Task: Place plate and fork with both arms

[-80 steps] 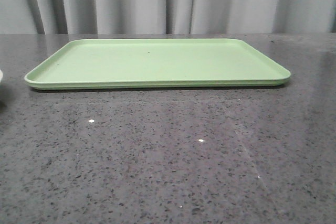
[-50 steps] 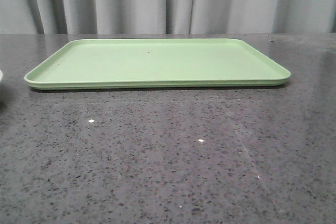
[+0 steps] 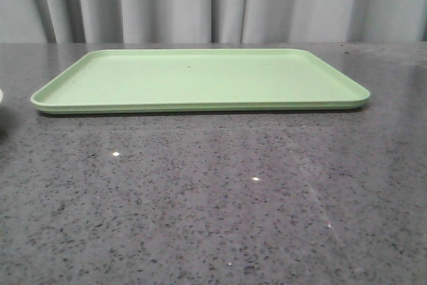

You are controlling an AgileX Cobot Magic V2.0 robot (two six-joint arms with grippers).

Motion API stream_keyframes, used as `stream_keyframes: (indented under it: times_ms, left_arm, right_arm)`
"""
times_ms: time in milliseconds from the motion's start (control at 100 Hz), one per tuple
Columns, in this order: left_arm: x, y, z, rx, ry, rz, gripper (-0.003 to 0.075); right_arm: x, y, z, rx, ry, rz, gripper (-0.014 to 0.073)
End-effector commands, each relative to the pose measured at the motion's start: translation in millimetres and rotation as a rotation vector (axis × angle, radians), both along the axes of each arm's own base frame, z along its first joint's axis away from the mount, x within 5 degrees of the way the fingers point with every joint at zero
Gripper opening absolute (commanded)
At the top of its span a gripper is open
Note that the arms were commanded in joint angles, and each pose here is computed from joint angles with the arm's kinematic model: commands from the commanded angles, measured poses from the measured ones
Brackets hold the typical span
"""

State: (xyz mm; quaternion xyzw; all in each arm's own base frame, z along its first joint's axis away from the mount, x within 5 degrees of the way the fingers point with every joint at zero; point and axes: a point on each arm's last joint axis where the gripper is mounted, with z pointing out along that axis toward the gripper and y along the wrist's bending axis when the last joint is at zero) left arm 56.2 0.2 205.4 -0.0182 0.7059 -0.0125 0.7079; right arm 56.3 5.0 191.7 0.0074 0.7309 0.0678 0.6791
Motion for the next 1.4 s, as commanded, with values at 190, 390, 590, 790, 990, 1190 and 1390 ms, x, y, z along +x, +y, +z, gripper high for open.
stream_keyframes:
  times_ms: [190, 390, 590, 790, 990, 1190, 1390]
  left_arm:
    - [-7, 0, 35, -0.021, -0.145, 0.001, -0.0021]
    - [-6, -1, 79, -0.036, -0.137, -0.008, -0.0021]
    - [7, -1, 117, -0.035, -0.048, -0.018, -0.0021]
    - [32, -2, 143, -0.036, 0.086, -0.026, -0.0021]
    - [57, -3, 151, -0.037, 0.228, -0.034, -0.0020]
    - [69, -2, 157, -0.042, 0.240, -0.034, 0.0094]
    - [69, -2, 157, -0.042, 0.238, -0.034, 0.0447]
  right_arm:
    - [-4, 0, 27, 0.011, -0.172, -0.002, -0.0066]
    - [-3, 0, 62, 0.003, -0.086, -0.002, -0.0059]
    - [4, 0, 109, -0.006, 0.020, -0.001, -0.0059]
    - [21, 2, 145, -0.018, 0.151, -0.001, -0.0059]
    - [48, 4, 160, -0.026, 0.251, -0.001, -0.0050]
    - [64, 5, 162, -0.031, 0.298, -0.001, 0.0137]
    - [65, 6, 161, -0.032, 0.315, -0.001, 0.0456]
